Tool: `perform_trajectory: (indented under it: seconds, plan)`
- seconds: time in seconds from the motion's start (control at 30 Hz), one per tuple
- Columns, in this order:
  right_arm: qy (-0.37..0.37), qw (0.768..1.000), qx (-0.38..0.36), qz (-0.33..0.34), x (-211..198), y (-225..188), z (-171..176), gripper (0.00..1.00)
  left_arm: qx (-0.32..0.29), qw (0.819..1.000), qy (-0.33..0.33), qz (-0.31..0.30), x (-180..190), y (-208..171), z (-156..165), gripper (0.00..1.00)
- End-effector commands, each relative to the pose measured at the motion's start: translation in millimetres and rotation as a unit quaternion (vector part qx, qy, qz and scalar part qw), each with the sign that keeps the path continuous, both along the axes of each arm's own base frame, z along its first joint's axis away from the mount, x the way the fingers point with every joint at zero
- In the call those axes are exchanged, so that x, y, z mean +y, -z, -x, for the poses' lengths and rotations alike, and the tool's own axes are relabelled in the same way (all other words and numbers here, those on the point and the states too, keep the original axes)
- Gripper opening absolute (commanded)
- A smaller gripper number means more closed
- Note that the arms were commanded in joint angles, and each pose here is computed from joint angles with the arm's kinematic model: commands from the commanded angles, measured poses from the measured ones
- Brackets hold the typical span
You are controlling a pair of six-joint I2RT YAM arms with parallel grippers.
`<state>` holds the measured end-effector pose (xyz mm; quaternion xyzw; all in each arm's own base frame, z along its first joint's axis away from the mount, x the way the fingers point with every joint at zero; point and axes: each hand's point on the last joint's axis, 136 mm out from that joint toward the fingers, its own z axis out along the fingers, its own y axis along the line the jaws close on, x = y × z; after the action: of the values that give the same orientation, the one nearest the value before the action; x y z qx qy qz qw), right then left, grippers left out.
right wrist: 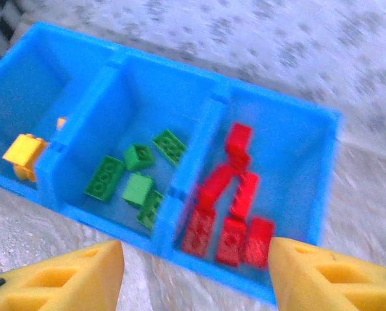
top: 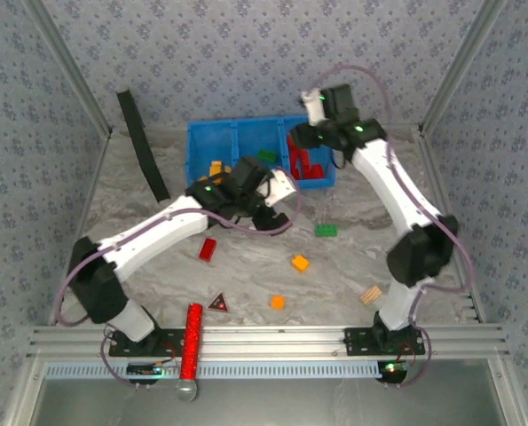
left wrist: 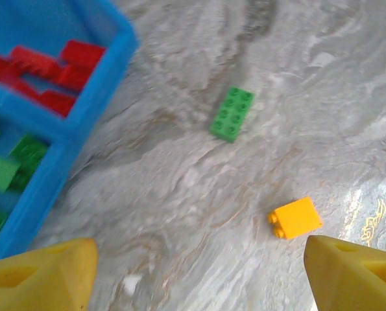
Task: Sort the legos into containers by color
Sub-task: Pick up the lego from the middle-right of the table.
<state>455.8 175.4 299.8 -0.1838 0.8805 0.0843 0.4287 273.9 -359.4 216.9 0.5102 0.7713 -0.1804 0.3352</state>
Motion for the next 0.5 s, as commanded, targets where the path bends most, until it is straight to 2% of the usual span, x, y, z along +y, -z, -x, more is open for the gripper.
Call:
perform_trajectory:
  seconds: [0.0, 0.17, 0.47]
  plan:
    - [0.067, 0.996, 0.039, -0.031, -37.1, 24.6, 31.7, 0.65, -0.040, 0.995, 0.091, 0.026, -40.1, -8.4, -0.8, 0.83]
    - [0.139, 0.988, 0.039, -0.062, -90.2, 32.3, 94.3, 0.70, -0.048, 0.991, 0.127, -0.012, -79.2, 36.5, -10.7, 0.82]
    - [0.220, 0.965, 0.096, -0.103, -131.3, 76.3, 184.2, 0.77, -0.032, 0.983, 0.173, -0.053, -131.9, 97.7, -15.3, 0.80]
